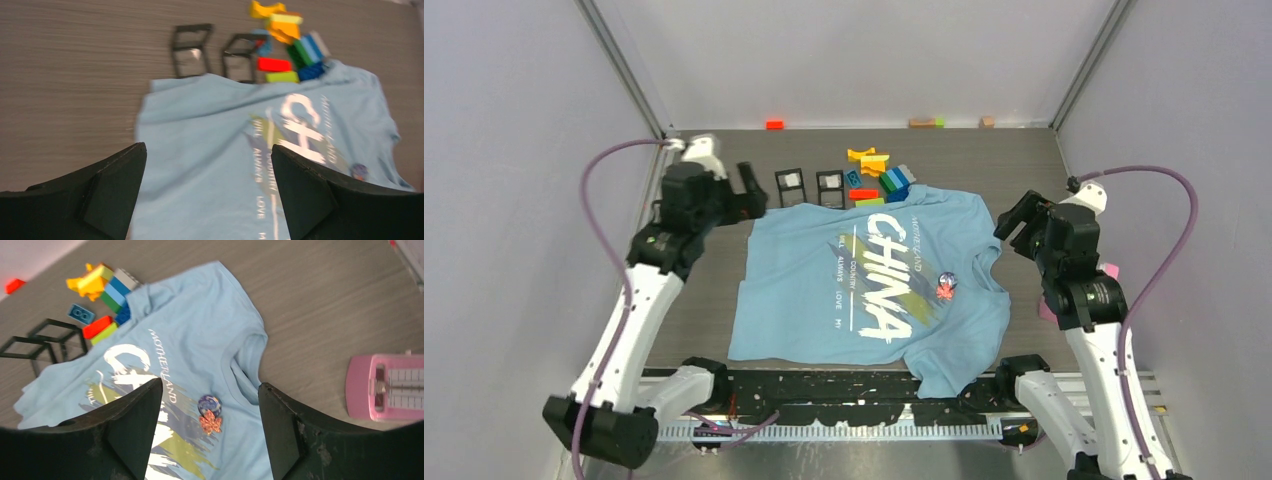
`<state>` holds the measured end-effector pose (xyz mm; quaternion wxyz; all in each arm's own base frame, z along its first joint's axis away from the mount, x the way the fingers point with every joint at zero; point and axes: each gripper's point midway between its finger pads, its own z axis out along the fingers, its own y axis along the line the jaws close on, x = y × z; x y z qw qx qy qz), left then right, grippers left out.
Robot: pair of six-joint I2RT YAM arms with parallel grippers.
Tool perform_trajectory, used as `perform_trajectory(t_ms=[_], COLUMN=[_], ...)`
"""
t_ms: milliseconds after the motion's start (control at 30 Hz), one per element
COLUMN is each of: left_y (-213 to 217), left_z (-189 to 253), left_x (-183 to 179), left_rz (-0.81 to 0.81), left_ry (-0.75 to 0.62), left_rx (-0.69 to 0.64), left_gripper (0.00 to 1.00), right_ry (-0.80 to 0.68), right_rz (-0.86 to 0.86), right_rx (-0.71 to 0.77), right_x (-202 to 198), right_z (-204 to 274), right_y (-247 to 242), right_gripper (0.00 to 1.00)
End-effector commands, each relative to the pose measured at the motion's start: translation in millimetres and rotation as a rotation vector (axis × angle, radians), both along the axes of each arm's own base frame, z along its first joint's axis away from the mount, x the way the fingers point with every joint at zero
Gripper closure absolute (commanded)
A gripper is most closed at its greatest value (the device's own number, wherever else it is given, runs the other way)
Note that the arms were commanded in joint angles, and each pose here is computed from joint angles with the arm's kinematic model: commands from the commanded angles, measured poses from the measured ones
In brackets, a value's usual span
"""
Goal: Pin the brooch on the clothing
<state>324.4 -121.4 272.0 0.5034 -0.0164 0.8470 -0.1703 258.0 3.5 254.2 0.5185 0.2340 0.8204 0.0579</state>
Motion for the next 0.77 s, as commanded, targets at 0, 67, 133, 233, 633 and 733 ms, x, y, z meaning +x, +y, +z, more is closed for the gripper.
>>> perform_trajectory(t_ms=[0, 67, 133, 233, 633, 733], left_y=[94.0, 107.9, 115.9, 125.9, 134.6, 132.7], left_z=[1.7, 4.2, 3.8, -1.4, 3.9, 1.3], left_x=[-47.2, -56.4, -64.5, -76.1, -90.2, -86.5], left_rz=[0.184, 0.243, 0.288, 0.331, 0.385, 0.384], left_ry=[0.089, 0.051, -0.026, -0.125, -0.209, -0.196], left_rx=[0.203, 0.234, 0.232, 0.242, 0.222, 0.212], left_gripper=[0.0, 0.0, 0.0, 0.0, 0.0, 0.0], right_ry=[-0.181, -0.21, -0.251, -0.311, -0.268, -0.28], right_rz=[0.077, 0.094, 0.103, 0.089, 0.05, 0.041], right_rx=[-0.06, -0.075, -0.07, -0.039, -0.019, -0.021], right_x=[1.8, -2.8, -7.7, -15.7, -14.1, -16.0], right_z=[47.1, 47.0, 47.3, 48.5, 35.4, 38.9], right_y=[3.6, 4.2, 5.9, 6.1, 2.1, 0.2], right_gripper=[0.24, 0.24, 0.22, 0.13, 0.07, 0.06])
